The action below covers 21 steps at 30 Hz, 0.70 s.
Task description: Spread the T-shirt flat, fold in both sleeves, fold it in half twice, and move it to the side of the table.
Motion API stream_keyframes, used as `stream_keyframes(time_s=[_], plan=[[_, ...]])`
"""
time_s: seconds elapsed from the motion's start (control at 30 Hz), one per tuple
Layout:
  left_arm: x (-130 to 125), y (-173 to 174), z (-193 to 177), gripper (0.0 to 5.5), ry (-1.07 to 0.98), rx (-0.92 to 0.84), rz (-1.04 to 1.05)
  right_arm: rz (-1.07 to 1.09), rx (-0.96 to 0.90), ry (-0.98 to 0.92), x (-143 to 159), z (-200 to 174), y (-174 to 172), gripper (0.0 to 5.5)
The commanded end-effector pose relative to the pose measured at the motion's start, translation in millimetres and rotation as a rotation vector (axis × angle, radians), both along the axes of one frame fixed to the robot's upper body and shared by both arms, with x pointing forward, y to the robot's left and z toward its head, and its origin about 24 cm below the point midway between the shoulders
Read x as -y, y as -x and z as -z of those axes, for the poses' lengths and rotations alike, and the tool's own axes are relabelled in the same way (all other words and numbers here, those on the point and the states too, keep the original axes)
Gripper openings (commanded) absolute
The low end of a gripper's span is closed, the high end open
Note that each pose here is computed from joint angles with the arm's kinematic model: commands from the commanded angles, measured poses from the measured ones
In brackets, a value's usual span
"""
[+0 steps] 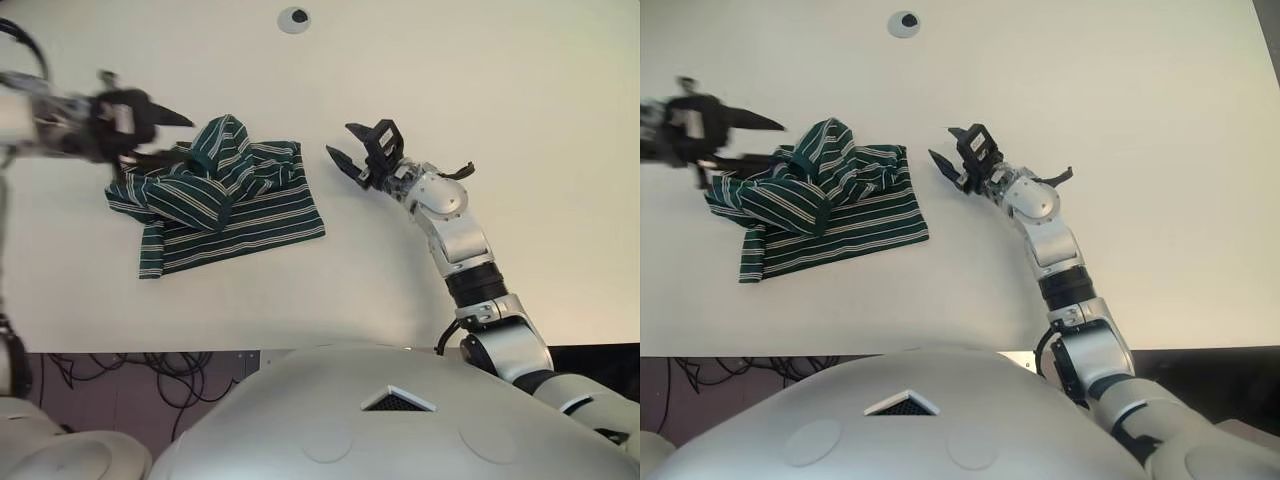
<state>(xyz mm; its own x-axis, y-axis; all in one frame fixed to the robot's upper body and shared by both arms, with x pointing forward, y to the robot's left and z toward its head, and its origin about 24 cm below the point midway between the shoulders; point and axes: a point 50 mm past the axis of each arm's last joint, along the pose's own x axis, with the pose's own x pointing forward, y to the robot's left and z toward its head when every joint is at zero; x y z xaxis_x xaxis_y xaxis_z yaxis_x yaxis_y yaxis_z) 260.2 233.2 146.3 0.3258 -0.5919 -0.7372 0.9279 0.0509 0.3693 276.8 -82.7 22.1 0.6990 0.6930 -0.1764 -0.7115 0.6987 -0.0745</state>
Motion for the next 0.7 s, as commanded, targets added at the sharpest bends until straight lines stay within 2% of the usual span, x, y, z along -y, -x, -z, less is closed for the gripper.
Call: stream_keyframes(time_s=[0.03, 0.13, 0.27, 0.4, 0.7], plan=[[25, -21, -6, 2.09, -0.010, 0.065, 0.006, -0.077, 0.052, 0.073, -16, 6, 6, 2.52], [30, -13, 1, 2.09, -0.065, -0.011, 0.056, -0.215, 0.075, 0.049, -36, 5, 23, 2.52], [24, -9, 7, 2.09, -0.144, -0.140, 0.065, -0.252, 0.084, -0.065, -42, -4, 29, 2.52], [14, -12, -5, 2.09, -0.103, -0.303, 0.016, -0.355, 0.022, -0.195, -63, -12, 45, 2.52], [1, -17, 22, 2.09, -0.209, -0.476, -0.092, -0.336, -0.242, 0.017, -79, 34, 50, 2.52]])
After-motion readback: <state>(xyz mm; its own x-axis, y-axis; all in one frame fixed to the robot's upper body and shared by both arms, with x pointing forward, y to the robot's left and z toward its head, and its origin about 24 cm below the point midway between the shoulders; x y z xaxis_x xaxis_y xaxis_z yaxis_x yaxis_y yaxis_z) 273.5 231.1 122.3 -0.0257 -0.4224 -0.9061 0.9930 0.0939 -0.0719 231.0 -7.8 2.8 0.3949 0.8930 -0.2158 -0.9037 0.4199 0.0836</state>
